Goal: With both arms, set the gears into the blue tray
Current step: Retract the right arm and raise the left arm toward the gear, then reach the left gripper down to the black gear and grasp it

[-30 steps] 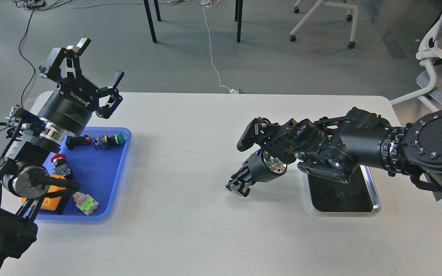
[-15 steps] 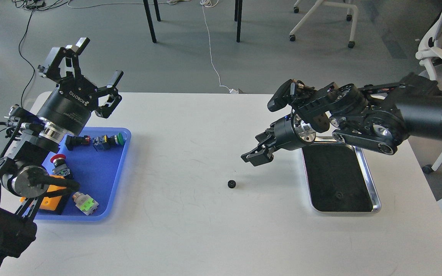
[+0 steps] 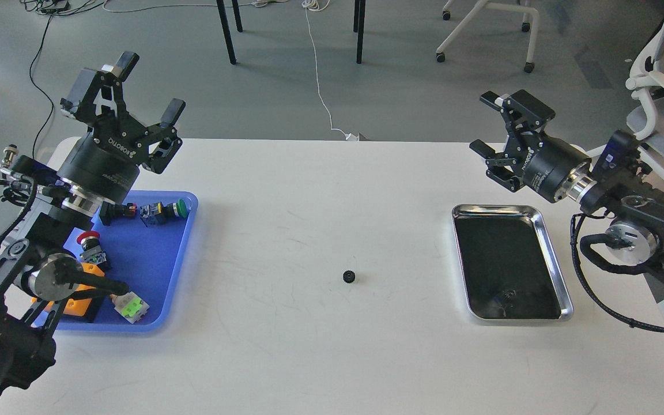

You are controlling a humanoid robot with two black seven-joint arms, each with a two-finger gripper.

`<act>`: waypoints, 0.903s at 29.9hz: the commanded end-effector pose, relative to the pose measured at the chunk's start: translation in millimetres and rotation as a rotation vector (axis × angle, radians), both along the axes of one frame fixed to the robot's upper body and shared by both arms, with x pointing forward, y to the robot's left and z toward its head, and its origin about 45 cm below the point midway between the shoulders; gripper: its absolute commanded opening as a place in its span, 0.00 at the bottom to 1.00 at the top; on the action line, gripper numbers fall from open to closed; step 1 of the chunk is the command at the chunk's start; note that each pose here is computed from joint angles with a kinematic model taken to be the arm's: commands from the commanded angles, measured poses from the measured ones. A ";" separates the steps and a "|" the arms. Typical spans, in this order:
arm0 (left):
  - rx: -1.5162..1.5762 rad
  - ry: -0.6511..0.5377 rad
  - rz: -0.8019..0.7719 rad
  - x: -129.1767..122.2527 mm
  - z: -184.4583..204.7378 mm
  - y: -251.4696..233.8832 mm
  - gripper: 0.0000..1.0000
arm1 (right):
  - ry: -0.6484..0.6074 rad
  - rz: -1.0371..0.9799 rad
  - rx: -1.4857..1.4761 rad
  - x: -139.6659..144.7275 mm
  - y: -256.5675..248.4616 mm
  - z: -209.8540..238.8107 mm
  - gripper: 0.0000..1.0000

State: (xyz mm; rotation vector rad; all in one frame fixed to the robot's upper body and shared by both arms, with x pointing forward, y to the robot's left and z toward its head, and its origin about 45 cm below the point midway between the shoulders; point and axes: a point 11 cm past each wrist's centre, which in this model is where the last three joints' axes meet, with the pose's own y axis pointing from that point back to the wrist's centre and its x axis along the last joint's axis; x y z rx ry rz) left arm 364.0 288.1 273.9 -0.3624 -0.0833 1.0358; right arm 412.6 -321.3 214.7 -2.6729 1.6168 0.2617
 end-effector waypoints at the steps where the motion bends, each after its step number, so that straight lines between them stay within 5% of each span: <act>1: 0.167 -0.064 -0.118 -1.4 -1.6 -34.6 0.98 | 0.067 -0.059 0.191 -9.3 -31.3 -23.1 0.99; 10: 0.916 -0.409 -0.578 -10.3 -1.0 -140.7 0.98 | 0.113 -0.219 0.208 -31.9 -85.3 -42.9 0.99; 17: 1.469 -0.697 -0.816 -17.2 -39.6 -199.4 0.98 | 0.128 -0.230 0.200 -39.3 -92.0 -47.9 0.99; 27: 1.623 -0.723 -0.913 -11.6 -95.7 -234.7 0.97 | 0.126 -0.232 0.191 -41.2 -97.0 -44.3 0.99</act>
